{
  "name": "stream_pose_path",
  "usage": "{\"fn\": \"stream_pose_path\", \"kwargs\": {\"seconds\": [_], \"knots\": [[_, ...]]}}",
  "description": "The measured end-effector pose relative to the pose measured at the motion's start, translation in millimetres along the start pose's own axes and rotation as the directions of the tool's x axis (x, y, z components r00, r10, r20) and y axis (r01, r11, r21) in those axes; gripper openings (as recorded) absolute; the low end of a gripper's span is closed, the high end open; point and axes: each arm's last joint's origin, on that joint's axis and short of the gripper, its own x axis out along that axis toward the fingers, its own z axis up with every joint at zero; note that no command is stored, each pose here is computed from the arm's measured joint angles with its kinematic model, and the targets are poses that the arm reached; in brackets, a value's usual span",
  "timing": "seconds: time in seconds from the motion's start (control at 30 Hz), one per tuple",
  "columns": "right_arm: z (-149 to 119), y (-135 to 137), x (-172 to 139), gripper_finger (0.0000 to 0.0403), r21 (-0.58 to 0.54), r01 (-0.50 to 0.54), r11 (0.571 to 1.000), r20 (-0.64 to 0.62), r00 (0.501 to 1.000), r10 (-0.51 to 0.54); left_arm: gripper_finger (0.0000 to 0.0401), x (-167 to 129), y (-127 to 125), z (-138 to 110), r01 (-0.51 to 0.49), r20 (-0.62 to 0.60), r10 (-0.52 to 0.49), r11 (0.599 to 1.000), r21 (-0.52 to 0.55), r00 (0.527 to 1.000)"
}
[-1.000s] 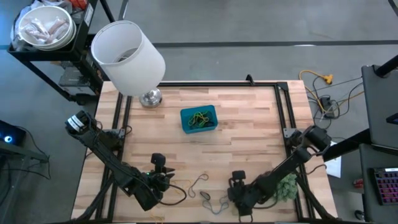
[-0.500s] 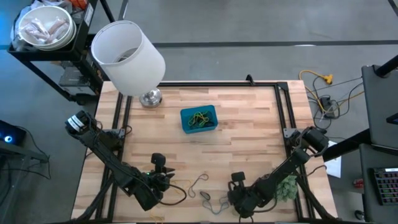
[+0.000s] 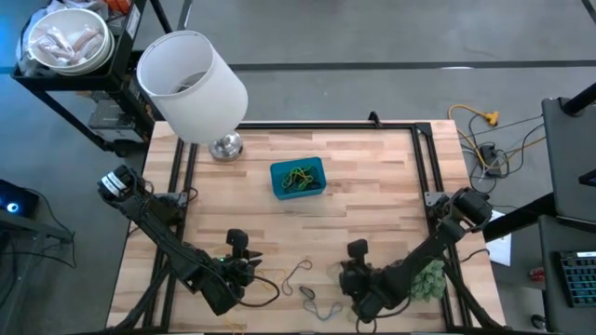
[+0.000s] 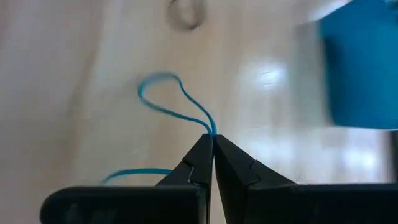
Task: Pick and place rubber bands into bin
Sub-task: Put the blue rubber band into the blue bin
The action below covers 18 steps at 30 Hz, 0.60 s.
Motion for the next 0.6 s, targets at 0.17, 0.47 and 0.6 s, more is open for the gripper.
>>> {"fn": "stream_pose_path", "kwargs": {"seconds": [0.17,0.47,0.6], "knots": [[14,-8,-9,0.0008,-0.014,0.13,0.991,0.074,0.989,-0.129,0.0077,0,0,0,0.0,0.001,0.0,1.0,-0.001,1.0],[35,-22,-22,0.0008,-0.067,0.299,0.952,0.162,0.945,-0.286,0.0077,0,0,0,0.001,0.001,-0.001,1.0,-0.001,1.0],[43,-32,-18,0.0008,-0.091,0.343,0.935,0.159,0.932,-0.326,0.0077,0,0,0,0.001,0.001,-0.001,1.0,-0.001,1.0]]}}
